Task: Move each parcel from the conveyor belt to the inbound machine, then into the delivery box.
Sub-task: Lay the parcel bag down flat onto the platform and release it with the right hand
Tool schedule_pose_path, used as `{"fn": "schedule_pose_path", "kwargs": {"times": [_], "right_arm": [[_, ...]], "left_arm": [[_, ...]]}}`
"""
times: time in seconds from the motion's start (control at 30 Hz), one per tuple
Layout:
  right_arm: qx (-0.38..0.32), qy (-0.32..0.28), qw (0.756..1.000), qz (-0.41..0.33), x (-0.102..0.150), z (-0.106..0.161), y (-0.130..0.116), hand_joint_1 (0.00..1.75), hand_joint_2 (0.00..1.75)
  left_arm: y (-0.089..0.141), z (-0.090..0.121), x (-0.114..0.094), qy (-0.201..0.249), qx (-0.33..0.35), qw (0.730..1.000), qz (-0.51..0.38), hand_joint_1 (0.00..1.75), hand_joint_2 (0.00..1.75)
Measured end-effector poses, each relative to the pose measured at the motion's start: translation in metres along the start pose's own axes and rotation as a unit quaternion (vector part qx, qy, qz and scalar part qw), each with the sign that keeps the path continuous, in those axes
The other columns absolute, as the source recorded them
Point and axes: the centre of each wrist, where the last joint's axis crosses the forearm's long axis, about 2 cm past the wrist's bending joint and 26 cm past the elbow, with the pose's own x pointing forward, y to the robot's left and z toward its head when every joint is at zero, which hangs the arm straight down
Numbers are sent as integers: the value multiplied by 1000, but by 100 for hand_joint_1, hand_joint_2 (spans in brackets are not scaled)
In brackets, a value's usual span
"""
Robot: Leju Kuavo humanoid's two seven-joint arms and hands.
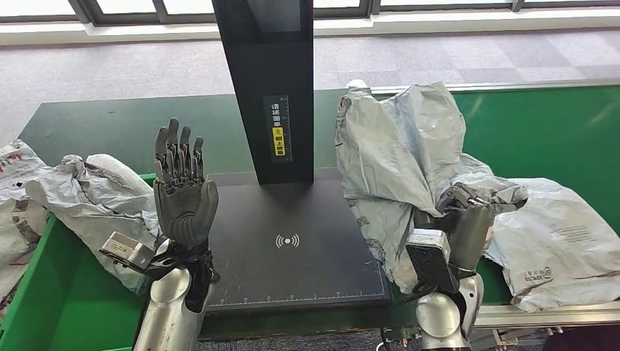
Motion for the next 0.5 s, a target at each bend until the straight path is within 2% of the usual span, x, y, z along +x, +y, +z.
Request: {"fn": "schedule_pose_path", "kwargs": {"times": [0.17, 0.5], "right_arm": [[91, -7, 992, -84, 8, 0, 15, 175, 175], [237, 25, 963, -125, 11, 19, 50, 175, 175]], "left_arm": [[1, 0, 0, 0, -2, 1000, 2, 0, 175], [3, 1, -1, 2, -3, 1000, 3, 0, 175]]}}
